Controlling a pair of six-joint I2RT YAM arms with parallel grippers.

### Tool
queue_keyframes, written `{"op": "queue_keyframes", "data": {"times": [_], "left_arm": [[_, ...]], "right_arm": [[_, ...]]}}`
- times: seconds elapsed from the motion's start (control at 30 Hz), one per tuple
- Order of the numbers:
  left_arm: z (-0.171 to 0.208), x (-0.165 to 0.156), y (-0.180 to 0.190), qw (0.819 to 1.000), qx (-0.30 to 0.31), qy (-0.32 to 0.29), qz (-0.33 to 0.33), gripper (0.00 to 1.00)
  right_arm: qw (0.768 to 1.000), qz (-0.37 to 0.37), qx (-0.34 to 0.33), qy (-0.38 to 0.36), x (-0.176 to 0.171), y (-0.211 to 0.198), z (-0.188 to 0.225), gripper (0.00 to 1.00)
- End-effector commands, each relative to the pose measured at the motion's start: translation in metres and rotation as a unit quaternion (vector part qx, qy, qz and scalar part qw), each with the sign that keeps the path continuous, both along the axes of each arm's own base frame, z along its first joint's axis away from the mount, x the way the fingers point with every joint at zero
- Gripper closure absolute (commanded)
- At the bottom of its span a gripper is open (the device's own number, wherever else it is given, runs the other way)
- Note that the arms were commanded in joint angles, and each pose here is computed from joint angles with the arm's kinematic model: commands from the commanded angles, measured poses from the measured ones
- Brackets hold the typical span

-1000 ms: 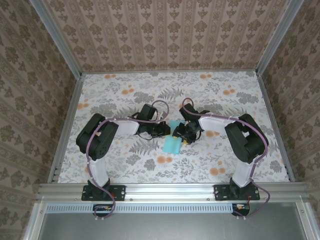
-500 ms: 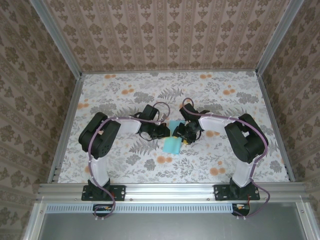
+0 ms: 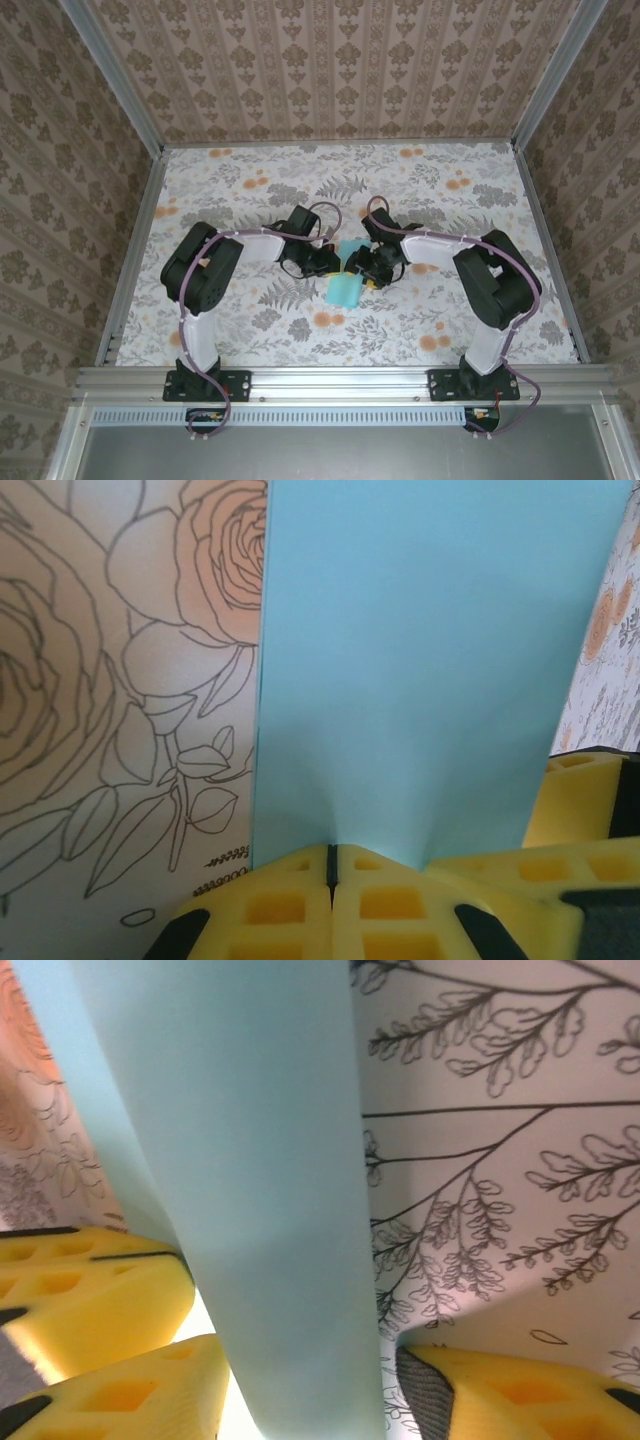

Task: Fold a paper plane with a square sheet of paper (pick it up from the middle)
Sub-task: Hold the square sheet of paper at the center of the table, then fold the square sheet of paper in half at the center of the table.

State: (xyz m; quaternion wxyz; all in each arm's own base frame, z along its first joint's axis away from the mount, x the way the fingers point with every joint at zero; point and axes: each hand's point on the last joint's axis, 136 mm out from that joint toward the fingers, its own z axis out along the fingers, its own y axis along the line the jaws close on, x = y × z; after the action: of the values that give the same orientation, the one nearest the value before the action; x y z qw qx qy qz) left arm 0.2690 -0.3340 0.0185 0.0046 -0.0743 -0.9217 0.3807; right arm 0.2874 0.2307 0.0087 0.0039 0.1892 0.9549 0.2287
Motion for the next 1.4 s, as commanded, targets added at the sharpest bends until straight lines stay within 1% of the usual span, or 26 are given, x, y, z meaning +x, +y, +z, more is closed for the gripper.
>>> {"op": "queue_keyframes", "data": {"times": [0.0,0.07,0.17,0.37,0.47,0.6,0.73,0.83,1.03,1.37], "left_arm": [[-0.045,-0.024,0.029,0.995,0.084,0.061,0.005,0.96],[-0.048,-0.026,0.031,0.994,0.09,0.066,0.006,0.96],[-0.05,-0.025,0.033,0.993,0.096,0.071,0.01,0.97],[-0.051,-0.024,0.034,0.992,0.101,0.069,0.013,0.97],[-0.051,-0.023,0.034,0.992,0.101,0.07,0.013,0.97],[-0.053,-0.024,0.034,0.991,0.106,0.076,0.013,0.98],[-0.053,-0.024,0.035,0.991,0.11,0.08,0.015,0.98],[-0.052,-0.023,0.036,0.99,0.114,0.079,0.015,0.99],[-0.054,-0.025,0.038,0.989,0.12,0.085,0.015,1.0],[-0.062,-0.028,0.047,0.984,0.149,0.098,0.022,1.0]], "right_arm": [[0.99,0.006,-0.127,0.063,-0.049,-0.056,-0.059,0.41],[0.995,0.013,-0.1,0.028,-0.036,-0.047,-0.034,0.39],[0.997,0.026,-0.071,-0.005,-0.021,-0.034,-0.003,0.39],[0.995,0.004,-0.09,-0.049,-0.011,-0.044,0.027,0.45],[0.995,0.011,-0.054,-0.08,-0.001,-0.03,0.042,0.53],[0.993,0.022,-0.012,-0.113,0.014,-0.005,0.056,0.74],[0.993,0.014,0.0,-0.118,0.025,0.008,0.051,0.81],[0.993,0.022,0.006,-0.117,0.029,0.018,0.044,0.83],[0.994,0.035,0.007,-0.101,0.027,0.027,0.028,0.84],[0.996,0.061,-0.041,-0.049,0.0,0.006,-0.011,0.89]]}}
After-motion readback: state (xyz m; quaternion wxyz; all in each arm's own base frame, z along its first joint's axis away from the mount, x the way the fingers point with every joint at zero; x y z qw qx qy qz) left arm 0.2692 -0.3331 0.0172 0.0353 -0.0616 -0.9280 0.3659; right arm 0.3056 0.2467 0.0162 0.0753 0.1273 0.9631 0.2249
